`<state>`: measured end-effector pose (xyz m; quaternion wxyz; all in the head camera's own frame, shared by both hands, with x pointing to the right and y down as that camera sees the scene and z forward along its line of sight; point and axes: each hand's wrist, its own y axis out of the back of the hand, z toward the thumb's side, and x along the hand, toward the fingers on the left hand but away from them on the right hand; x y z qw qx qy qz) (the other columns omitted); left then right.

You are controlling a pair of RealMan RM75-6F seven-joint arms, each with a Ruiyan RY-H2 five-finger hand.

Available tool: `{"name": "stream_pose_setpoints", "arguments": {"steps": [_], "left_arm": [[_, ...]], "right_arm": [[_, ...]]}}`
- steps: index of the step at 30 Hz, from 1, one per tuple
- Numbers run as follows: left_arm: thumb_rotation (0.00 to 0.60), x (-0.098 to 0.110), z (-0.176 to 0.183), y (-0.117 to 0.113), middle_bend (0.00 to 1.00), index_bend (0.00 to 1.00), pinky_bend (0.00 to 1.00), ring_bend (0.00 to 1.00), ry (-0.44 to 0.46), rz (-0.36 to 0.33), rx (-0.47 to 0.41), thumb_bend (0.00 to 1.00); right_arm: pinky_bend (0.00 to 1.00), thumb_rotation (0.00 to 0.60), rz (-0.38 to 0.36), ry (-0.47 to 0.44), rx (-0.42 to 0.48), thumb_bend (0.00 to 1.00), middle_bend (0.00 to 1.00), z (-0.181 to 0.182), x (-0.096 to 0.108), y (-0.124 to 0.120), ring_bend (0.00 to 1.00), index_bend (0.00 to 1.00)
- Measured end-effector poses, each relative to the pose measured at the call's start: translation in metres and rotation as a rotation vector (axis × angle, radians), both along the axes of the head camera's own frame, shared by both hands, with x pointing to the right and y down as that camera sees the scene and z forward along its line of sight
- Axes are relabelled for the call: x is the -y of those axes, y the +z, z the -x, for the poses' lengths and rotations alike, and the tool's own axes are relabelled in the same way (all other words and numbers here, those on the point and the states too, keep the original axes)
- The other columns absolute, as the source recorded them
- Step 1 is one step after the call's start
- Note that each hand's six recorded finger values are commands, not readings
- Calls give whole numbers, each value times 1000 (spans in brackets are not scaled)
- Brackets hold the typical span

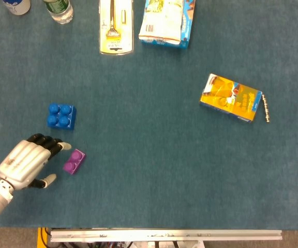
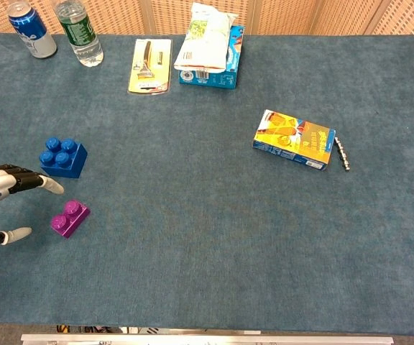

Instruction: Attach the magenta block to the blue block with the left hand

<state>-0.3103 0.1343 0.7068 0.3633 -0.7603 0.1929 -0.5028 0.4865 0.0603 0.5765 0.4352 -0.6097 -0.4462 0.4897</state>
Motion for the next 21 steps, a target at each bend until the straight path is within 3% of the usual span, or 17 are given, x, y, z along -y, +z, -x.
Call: {"name": "stream_pose_setpoints", "arguments": {"steps": [11, 21], "left_arm": [[600, 1, -9, 11, 216, 148, 183, 208, 2, 5, 16, 297], [600, -2, -18, 23, 216, 188, 183, 208, 54, -6, 36, 297]], "right_arm": [[473, 600, -1, 2, 1, 280, 510, -2, -1, -1, 444, 505], [473, 600, 1, 4, -1, 280, 510, -3, -1, 0, 444, 505]]}}
